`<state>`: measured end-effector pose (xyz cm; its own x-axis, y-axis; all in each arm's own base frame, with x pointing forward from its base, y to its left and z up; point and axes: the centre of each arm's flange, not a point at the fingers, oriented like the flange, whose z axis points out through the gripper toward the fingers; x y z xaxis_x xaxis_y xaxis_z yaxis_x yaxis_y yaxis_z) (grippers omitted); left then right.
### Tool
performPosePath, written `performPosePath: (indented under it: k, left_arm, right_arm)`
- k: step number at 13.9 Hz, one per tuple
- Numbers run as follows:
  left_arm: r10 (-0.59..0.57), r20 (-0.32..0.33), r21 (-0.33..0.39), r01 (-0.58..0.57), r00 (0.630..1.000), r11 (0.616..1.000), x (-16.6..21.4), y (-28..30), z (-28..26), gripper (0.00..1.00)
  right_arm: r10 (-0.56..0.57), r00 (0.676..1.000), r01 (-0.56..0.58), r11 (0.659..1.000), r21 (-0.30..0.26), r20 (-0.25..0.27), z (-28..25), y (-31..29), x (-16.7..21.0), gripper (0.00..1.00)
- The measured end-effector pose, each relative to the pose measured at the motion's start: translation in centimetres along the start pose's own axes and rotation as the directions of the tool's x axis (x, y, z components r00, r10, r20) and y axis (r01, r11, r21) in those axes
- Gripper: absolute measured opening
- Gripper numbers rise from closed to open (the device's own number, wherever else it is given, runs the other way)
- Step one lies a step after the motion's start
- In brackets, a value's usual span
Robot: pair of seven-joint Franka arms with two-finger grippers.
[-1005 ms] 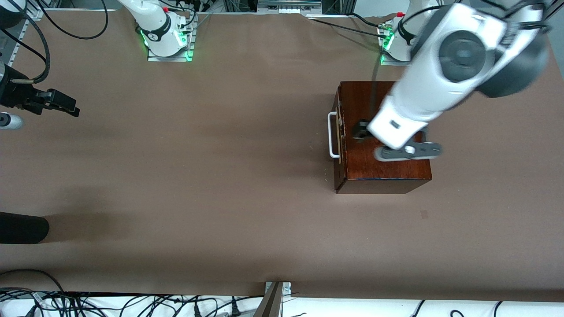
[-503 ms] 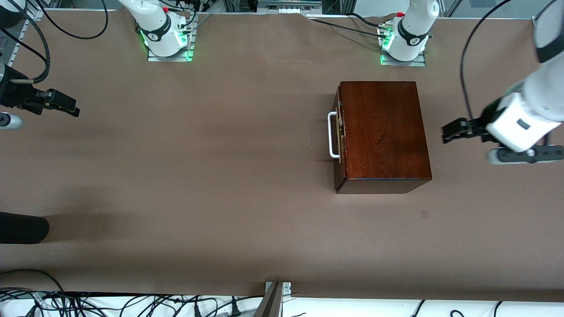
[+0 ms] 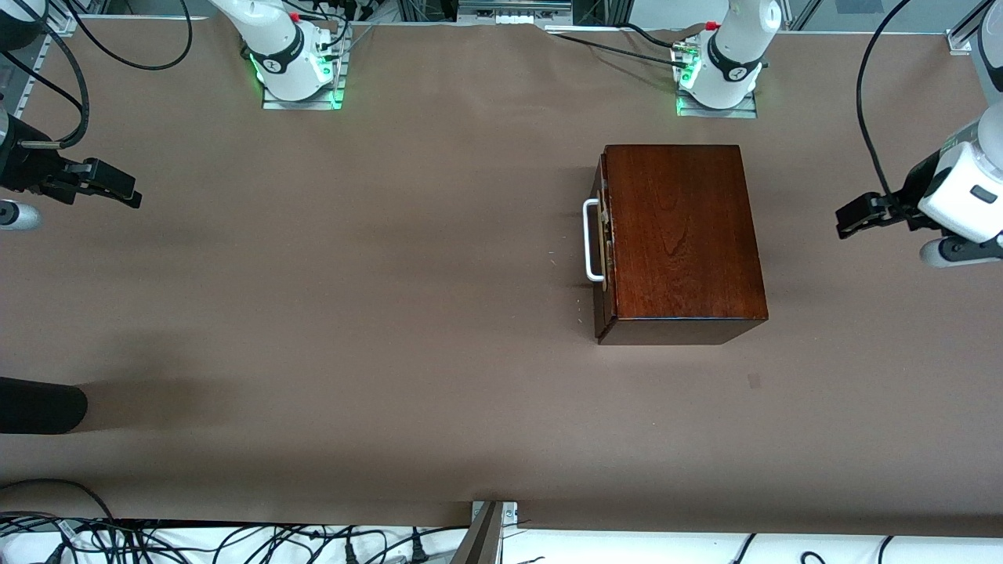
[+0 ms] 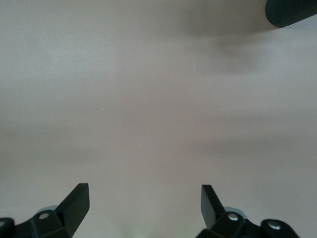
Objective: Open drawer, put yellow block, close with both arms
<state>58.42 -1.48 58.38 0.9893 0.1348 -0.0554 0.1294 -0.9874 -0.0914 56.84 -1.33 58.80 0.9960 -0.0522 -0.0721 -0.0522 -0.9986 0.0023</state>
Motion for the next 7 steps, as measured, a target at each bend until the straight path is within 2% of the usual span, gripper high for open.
performPosePath:
  k: [7]
  left_arm:
    - [0.011, 0.003, -0.031, -0.011, 1.0, 0.999, -2.2, 1.1, 0.1, 1.0]
  right_arm:
    - [0.0, 1.0, 0.0, 1.0, 0.0, -0.001, 0.0, 0.0, 0.0, 1.0]
